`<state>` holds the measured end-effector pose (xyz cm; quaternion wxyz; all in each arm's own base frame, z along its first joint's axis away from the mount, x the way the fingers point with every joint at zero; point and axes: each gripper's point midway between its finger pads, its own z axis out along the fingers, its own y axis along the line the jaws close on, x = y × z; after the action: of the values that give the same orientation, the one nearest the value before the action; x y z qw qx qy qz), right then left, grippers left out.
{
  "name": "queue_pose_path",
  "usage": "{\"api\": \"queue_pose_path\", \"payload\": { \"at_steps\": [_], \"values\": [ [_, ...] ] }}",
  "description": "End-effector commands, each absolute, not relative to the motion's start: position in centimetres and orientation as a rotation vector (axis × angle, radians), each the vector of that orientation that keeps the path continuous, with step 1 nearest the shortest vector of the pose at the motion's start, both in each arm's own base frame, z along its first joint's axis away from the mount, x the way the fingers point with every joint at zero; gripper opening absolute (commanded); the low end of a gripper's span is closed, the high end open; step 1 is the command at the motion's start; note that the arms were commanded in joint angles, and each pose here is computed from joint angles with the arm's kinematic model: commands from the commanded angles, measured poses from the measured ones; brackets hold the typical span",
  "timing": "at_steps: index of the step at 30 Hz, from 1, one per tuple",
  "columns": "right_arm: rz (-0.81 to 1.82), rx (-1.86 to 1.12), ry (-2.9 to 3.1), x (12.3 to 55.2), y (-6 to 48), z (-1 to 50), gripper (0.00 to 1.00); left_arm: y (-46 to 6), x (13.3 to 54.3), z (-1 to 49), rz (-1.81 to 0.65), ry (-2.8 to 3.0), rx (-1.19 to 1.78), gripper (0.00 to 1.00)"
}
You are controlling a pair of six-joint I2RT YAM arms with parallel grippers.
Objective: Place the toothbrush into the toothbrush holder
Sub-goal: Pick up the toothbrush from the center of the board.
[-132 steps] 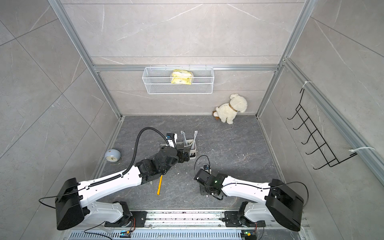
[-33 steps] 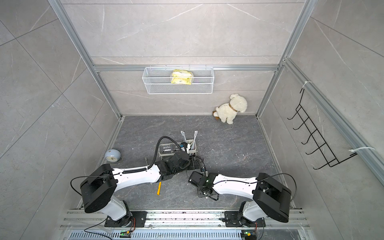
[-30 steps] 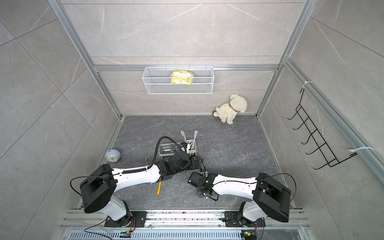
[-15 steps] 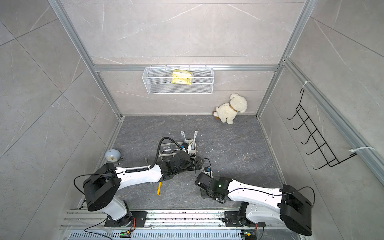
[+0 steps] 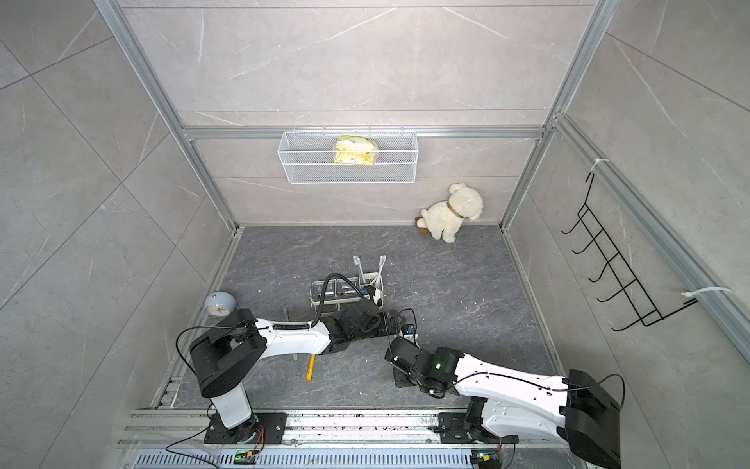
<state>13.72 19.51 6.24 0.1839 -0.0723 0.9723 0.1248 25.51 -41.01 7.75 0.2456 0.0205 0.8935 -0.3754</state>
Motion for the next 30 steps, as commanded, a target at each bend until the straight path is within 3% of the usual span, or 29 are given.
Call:
{"api": "queue_pose_path", "payload": {
  "at_steps": [1, 9, 15, 21, 26, 30],
  "values": [
    [0.373, -0.203, 2.731, 13.6, 19.4, 6.5, 0.00, -43.3, 26.0, 9.9, -1.151, 2.377, 0.050, 0.96],
    [0.389, -0.197, 2.692, 13.8, 19.1, 7.1, 0.00, -44.2, 25.9, 10.0, -1.214, 2.373, 0.033, 0.76],
    [0.405, -0.185, 2.656, 14.2, 19.0, 7.8, 0.00, -44.1, 25.8, 9.8, -1.238, 2.369, 0.015, 0.51],
    [0.383, -0.179, 2.655, 14.4, 19.0, 7.6, 0.00, -44.4, 25.6, 10.3, -1.260, 2.361, 0.028, 0.47],
    [0.381, -0.170, 2.630, 14.9, 19.1, 8.1, 0.00, -44.2, 25.5, 10.1, -1.254, 2.368, 0.030, 0.33],
    [0.382, -0.180, 2.607, 15.2, 19.2, 8.9, 0.00, -44.0, 25.5, 9.8, -1.245, 2.374, 0.026, 0.31]
  ]
}}
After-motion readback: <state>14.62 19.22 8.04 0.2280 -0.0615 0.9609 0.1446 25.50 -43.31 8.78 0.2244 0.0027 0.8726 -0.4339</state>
